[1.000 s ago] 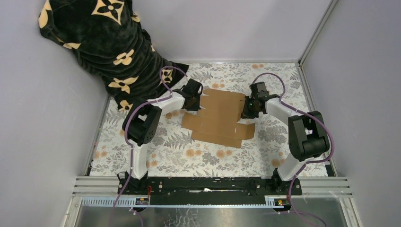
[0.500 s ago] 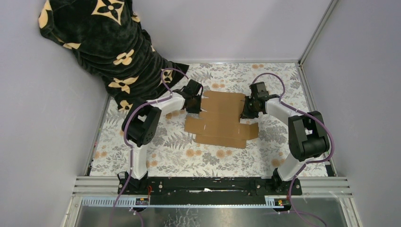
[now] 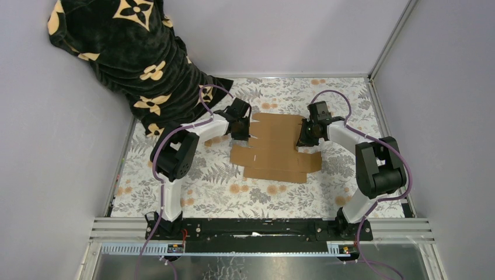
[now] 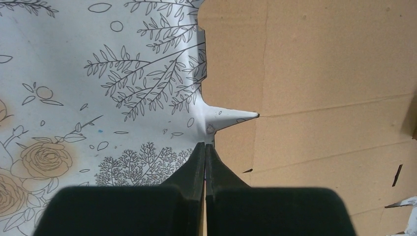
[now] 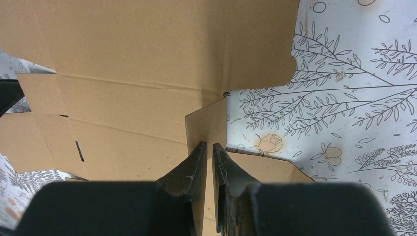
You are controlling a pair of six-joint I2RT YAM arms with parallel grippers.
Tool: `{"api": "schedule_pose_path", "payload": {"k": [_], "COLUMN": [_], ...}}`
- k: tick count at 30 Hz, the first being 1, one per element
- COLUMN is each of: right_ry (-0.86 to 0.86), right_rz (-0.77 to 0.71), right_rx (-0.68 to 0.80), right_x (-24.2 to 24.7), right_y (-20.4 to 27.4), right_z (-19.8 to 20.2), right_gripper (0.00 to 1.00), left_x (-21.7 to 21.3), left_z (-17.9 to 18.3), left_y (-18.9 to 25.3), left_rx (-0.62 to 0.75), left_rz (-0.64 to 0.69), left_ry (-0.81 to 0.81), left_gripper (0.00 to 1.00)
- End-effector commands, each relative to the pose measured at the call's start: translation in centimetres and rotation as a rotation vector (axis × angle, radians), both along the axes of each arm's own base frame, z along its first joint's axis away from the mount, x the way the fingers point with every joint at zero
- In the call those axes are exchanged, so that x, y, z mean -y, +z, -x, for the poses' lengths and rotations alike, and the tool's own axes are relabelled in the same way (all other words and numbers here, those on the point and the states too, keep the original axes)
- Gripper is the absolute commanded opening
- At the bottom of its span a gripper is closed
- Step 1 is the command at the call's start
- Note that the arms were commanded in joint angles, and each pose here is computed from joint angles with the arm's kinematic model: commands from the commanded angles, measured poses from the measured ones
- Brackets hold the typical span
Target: Fold the paper box
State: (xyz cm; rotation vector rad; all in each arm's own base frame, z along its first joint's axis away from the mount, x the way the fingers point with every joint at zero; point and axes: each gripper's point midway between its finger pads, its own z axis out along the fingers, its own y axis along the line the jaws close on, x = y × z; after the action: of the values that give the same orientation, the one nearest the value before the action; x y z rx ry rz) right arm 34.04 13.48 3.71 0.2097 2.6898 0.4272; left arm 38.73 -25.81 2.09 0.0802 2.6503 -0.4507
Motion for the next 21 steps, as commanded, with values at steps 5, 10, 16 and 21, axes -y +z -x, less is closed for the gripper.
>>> {"api": "schedule_pose_path", "payload": {"k": [5,10,16,21], "right_ry": [0.024,0.027,0.027,0.033], "right_rz": [-0.037,-0.035,-0.030,-0.026], "right_rx": [0.025,0.015,-0.004,-0.007], "right_x": [-1.5,-1.6,-1.6,-1.8], "right_y": [0.5,-0.1,-1.0,-1.2], "right_z": [-0.9,-0.8,-0.5,-0.6], "right_gripper": [0.17,0.17,0.17,0.17], "left_x": [2.8,3.4,4.0,4.4], "left_z": [-0.5,-0.6,-0.4,-0.2], "left_y": [4.0,4.5,4.5,4.3], "left_rx": [0.053,0.058,0.057,0.054], "left_rz": [0.097,0.110,0.121,0.122], "left_ry": [-0.024,-0.028,-0.035,-0.042], "left_gripper": [0.00,0.00,0.00,0.00]}}
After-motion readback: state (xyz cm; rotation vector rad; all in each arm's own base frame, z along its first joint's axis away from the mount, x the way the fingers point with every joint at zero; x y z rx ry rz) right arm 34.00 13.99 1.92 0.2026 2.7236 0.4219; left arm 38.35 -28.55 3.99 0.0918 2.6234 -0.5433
